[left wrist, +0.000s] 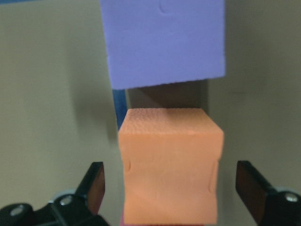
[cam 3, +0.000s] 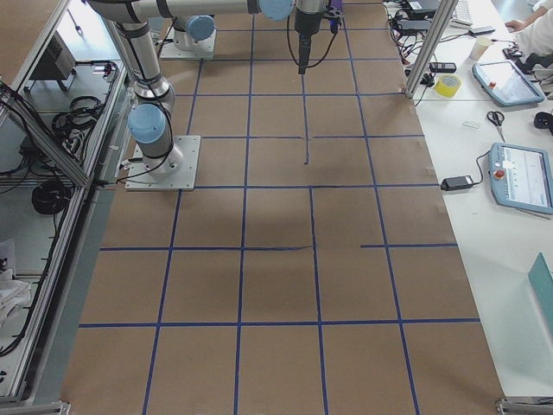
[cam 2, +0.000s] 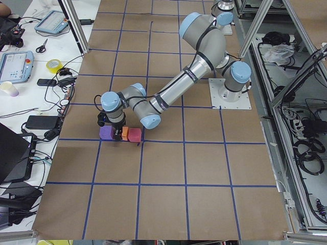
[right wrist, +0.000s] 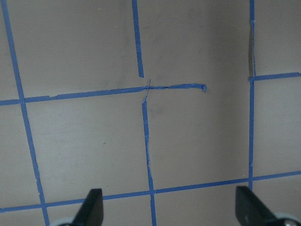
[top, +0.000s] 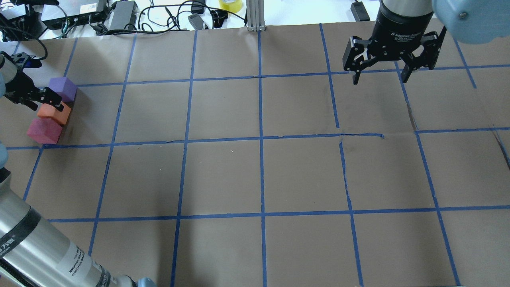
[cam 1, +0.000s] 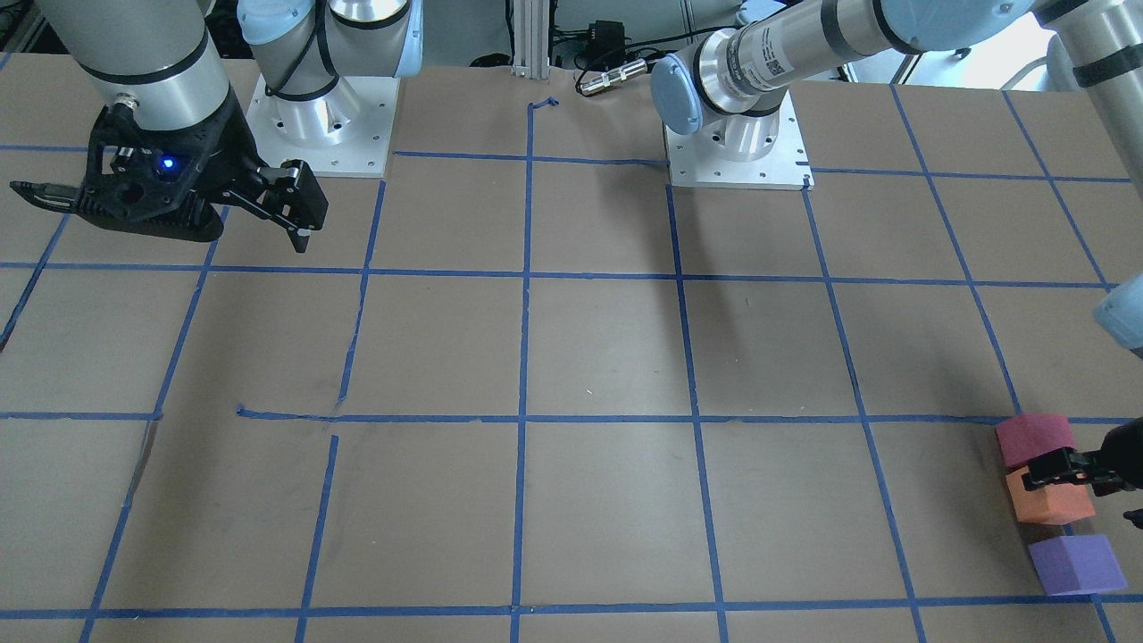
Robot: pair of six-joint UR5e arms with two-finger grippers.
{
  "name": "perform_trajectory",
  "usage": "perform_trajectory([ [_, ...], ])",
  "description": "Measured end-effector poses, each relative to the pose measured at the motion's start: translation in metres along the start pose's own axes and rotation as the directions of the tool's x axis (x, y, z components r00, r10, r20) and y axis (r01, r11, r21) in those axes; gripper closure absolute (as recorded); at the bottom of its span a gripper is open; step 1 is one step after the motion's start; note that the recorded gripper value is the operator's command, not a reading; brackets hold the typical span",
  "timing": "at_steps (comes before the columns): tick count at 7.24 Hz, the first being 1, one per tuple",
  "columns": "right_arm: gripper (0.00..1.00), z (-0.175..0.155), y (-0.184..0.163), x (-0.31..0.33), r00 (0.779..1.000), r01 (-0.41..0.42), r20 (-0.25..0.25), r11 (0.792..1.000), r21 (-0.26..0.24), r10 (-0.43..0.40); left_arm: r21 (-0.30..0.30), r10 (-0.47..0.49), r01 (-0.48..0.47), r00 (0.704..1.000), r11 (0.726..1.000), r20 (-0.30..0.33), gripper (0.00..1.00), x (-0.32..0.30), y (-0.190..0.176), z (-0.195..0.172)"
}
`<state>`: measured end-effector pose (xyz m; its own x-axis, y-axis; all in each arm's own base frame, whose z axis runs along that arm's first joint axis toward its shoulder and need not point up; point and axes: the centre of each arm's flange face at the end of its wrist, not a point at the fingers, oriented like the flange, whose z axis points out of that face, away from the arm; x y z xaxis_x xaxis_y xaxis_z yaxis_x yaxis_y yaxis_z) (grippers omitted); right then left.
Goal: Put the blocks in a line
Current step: 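Open the left gripper and raise it away from the cubes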
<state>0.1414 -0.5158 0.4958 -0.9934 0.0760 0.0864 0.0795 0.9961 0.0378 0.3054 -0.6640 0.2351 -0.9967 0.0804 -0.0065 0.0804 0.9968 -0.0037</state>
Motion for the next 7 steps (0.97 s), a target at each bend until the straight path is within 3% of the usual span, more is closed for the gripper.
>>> perform_trajectory([
  [2,0.0,0.001,-0.001,0.003,1.0,-0.005,0.0,1.0,-0.002,0.005,-0.004,0.007,-0.007,1.0,1.0,-0.009,0.0,0.026,0.025,-0.099],
  [4,0.0,0.0,-0.002,0.007,1.0,-0.013,0.002,1.0,0.0,0.013,-0.022,-0.014,0.013,0.999,1.0,-0.039,0.0,0.075,0.076,-0.206],
  [7,0.0,0.0,0.0,0.009,1.0,-0.016,0.002,1.0,-0.003,0.016,0.029,-0.138,0.14,0.988,0.99,-0.063,0.0,0.215,0.117,-0.3],
])
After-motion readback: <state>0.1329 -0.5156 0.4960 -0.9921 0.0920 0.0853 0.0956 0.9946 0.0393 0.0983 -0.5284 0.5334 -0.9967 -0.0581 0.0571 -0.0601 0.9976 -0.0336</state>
